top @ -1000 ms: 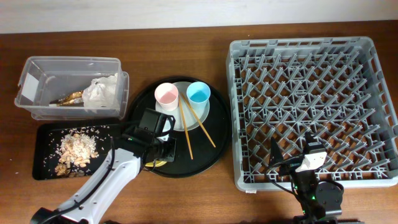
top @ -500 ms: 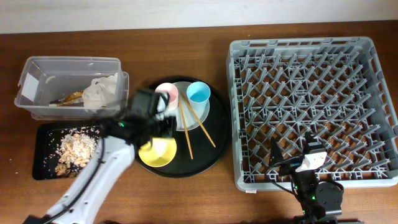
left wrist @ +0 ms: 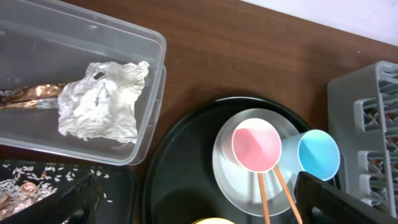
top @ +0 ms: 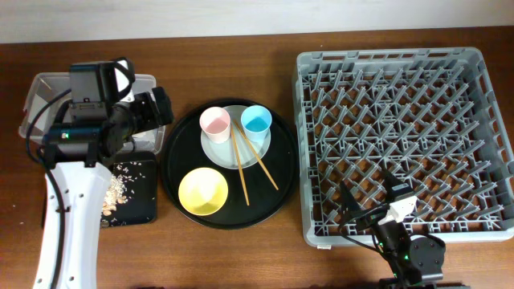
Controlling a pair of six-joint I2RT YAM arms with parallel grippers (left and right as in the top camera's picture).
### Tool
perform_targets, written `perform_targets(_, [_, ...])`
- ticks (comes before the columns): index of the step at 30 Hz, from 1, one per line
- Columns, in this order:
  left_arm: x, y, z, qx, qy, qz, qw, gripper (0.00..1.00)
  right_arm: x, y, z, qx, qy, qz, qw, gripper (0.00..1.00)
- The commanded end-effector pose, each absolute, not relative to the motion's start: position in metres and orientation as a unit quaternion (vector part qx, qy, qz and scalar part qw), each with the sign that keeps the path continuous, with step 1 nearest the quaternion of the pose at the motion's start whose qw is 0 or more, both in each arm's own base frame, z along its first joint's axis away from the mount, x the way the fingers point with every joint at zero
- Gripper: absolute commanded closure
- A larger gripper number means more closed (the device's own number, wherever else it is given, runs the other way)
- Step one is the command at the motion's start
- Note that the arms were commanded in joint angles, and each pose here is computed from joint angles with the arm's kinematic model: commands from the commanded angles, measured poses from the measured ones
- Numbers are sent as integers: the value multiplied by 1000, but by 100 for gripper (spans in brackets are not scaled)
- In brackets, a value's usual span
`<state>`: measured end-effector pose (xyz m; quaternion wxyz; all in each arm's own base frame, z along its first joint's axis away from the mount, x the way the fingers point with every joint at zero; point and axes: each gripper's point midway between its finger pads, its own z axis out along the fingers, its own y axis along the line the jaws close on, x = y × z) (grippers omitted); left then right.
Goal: Sort waste into correct bins and load items into the dishwasher rack
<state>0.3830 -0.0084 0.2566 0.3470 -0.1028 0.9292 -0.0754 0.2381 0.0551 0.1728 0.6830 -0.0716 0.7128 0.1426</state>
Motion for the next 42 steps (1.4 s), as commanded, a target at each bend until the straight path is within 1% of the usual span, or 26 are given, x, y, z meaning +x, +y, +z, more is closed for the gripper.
perform_targets(1, [384, -7, 263, -105, 926, -76, 354, 1, 228, 63, 226, -60, 684, 194, 701, 2])
perform_targets(4, [384, -7, 263, -105, 926, -76, 354, 1, 226, 63, 260, -53, 690, 200, 694, 2])
perform_targets(6, [384, -7, 263, -105, 926, -76, 354, 1, 230, 63, 278, -48, 710, 201, 673, 2])
perform_targets(9, [384, -7, 263, -105, 926, -76, 354, 1, 247, 63, 297, -33, 765, 202, 611, 2])
perform_targets(15, [384, -7, 263, -105, 926, -76, 354, 1, 289, 70, 317, -8, 861, 211, 462, 2])
perform_targets(17, [384, -7, 263, -105, 926, -76, 354, 1, 305, 78, 324, -13, 869, 230, 437, 2])
perform_targets(20, [384, -7, 263, -105, 926, -76, 354, 1, 314, 112, 325, -47, 870, 328, 366, 2])
perform_targets(22, [384, -7, 263, -105, 926, -76, 354, 1, 317, 133, 320, -63, 858, 395, 321, 1])
perform_targets(25, [384, -7, 263, -105, 926, -76, 354, 1, 321, 143, 294, -44, 871, 415, 258, 37])
perform_targets(26, [384, -7, 263, -105, 926, -76, 354, 1, 320, 150, 282, -43, 880, 412, 234, 40])
perform_targets(27, [384, -7, 263, -105, 926, -76, 354, 1, 317, 160, 264, -47, 894, 396, 205, 49])
perform_targets(28, [384, -7, 263, -105, 926, -76, 354, 1, 315, 168, 252, -54, 904, 379, 190, 51])
perform_targets(29, [384, -7, 263, -105, 926, -76, 354, 1, 312, 177, 242, -64, 913, 362, 179, 53])
perform_targets(37, [384, -7, 263, -105, 926, -76, 354, 1, 282, 243, 183, -167, 949, 224, 144, 55])
perform_targets(42, [384, -7, 263, -105, 926, -76, 354, 1, 265, 270, 145, -182, 962, 168, 113, 55])
